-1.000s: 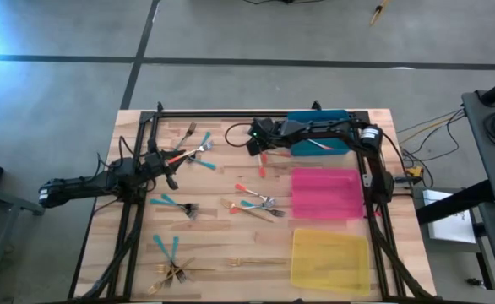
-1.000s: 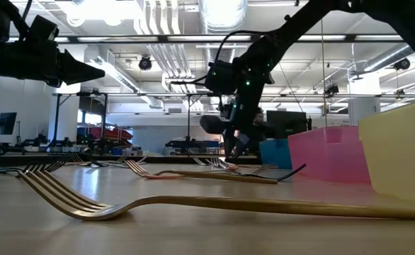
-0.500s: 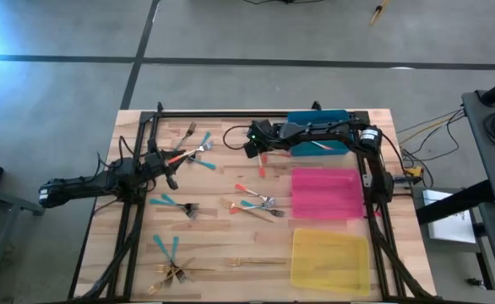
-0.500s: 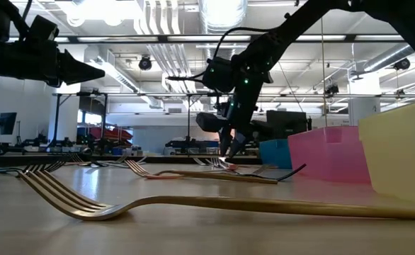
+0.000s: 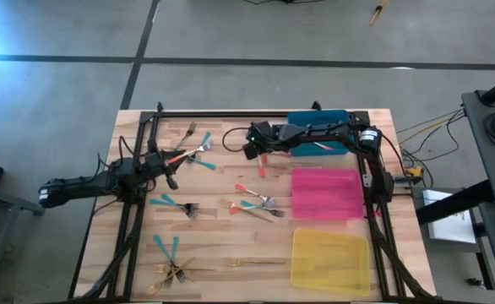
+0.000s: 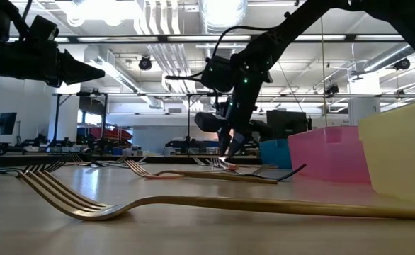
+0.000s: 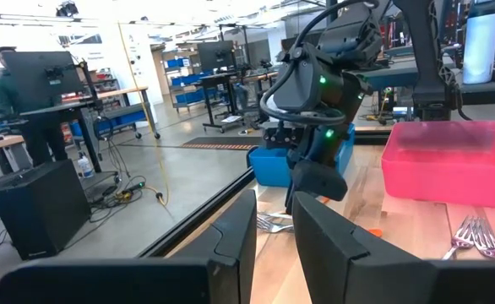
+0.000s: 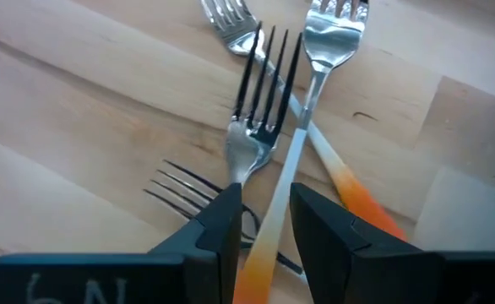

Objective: Sort silverware by color (type)
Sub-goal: Put the orange fork into the blue bin

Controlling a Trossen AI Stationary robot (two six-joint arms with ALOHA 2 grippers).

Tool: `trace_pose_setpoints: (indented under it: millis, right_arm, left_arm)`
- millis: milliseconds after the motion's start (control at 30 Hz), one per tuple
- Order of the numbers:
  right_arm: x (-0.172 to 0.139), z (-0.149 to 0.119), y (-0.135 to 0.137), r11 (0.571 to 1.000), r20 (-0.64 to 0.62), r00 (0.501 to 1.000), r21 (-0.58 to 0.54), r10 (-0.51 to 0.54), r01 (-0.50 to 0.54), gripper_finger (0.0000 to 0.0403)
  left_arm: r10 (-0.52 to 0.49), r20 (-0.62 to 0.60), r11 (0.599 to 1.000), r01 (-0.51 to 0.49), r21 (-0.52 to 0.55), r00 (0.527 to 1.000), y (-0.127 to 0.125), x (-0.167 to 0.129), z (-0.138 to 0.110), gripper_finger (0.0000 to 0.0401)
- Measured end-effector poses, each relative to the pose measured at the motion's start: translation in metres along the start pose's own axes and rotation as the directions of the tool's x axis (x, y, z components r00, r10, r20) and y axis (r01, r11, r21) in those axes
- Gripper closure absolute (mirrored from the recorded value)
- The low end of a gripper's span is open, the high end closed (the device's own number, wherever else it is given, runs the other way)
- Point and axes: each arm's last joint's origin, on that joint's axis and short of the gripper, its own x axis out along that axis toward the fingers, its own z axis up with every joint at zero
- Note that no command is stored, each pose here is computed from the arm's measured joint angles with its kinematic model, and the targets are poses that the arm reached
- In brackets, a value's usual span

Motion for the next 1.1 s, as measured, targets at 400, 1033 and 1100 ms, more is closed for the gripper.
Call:
trace_pose_setpoints:
  millis: [400,1033,1100]
  right_arm:
    - [-0.001,-0.002,0.003,1.0,0.037,0.999,-0.007,-0.027,0.027,0.0312]
    - [0.015,-0.014,0.001,0.998,0.008,0.999,-0.028,-0.051,0.052,0.0295]
    - [0.022,-0.016,0.002,0.998,0.013,0.998,-0.027,-0.057,0.057,0.0296]
  left_arm:
    - [0.0,0.0,1.0,0.0,0.0,1.0,0.0,0.0,0.0,0.0337]
    - [0.0,0.0,1.0,0.0,0.0,1.0,0.0,0.0,0.0,0.0337]
    - [0.0,0.0,1.0,0.0,0.0,1.0,0.0,0.0,0.0,0.0337]
